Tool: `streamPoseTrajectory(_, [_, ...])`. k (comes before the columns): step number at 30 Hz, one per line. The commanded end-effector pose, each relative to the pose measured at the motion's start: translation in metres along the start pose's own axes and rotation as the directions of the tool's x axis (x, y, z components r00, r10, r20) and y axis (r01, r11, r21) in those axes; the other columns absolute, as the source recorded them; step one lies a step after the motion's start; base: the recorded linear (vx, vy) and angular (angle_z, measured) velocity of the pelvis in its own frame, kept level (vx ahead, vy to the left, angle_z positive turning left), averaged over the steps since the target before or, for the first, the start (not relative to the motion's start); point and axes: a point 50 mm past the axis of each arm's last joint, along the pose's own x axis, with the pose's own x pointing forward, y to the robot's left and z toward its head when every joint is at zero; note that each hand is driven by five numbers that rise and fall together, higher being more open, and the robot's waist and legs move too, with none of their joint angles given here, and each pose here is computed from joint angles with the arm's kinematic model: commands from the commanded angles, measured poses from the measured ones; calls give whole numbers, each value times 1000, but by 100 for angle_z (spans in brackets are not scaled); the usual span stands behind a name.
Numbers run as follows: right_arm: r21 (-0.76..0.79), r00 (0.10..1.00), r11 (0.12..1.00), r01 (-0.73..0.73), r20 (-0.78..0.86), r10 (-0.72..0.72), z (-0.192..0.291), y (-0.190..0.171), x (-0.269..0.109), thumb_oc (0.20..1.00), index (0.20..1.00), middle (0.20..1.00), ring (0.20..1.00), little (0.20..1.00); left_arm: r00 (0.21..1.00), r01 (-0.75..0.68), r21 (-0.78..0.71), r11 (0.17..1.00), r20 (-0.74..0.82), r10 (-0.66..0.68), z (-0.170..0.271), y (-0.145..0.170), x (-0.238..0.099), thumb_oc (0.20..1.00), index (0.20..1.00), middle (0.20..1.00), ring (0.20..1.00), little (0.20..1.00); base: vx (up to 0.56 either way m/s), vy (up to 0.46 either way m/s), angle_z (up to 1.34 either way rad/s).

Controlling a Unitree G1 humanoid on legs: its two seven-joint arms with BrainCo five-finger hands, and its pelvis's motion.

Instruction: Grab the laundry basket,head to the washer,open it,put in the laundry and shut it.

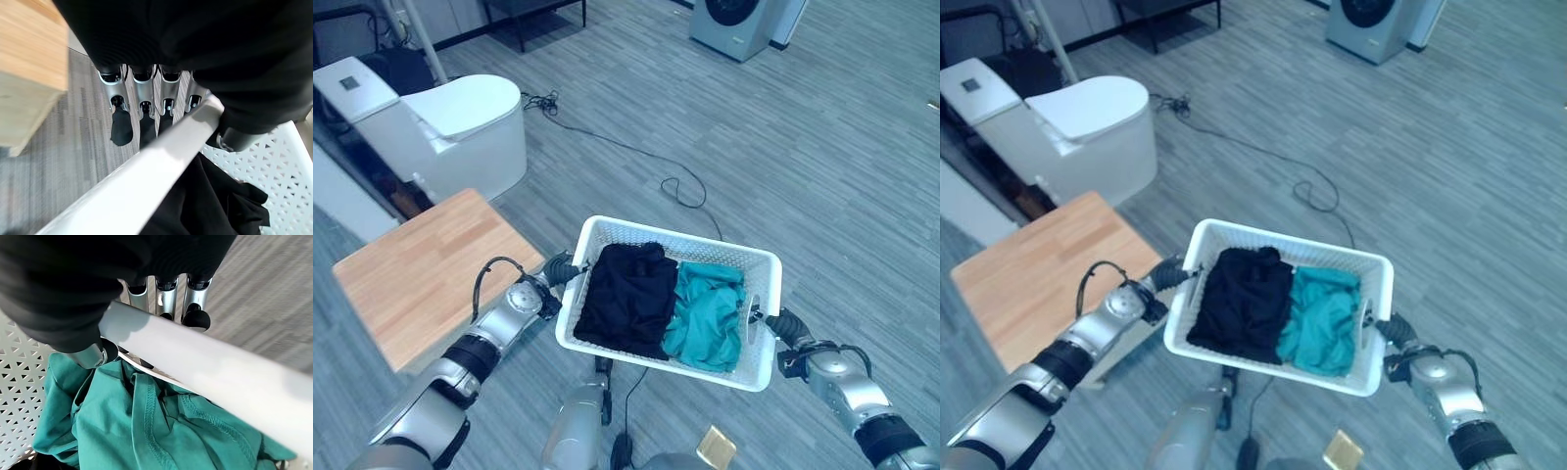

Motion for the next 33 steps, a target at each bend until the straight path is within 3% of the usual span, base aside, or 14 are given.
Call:
streamPoseTrajectory(1, [154,938,973,-171,328,113,67,15,3,200,200,200,200,200,985,-76,-101,992,144,90,25,26,1,200,200,200,200,200,886,139,-78])
streamPoseTrajectory(13, [140,936,980,-140,343,85,78,10,7,200,200,200,200,200,984,-82,-173,981,143,107,26,21,2,200,200,200,200,200,432,-15,24])
streamPoseTrajectory(21, [114,944,986,-122,320,80,72,-4,-1,200,200,200,200,200,986,-101,-148,984,117,118,20,17,8,200,200,200,200,200,705,-246,66])
streamPoseTrajectory(27, [181,937,981,-68,348,1,74,-17,-8,200,200,200,200,200,986,-82,-146,986,130,102,31,21,11,200,200,200,200,200,445,-439,25])
streamPoseTrajectory(33, [178,931,984,-13,362,-53,69,-27,-21,200,200,200,200,200,982,-37,-144,989,176,63,44,9,15,200,200,200,200,200,440,-63,15])
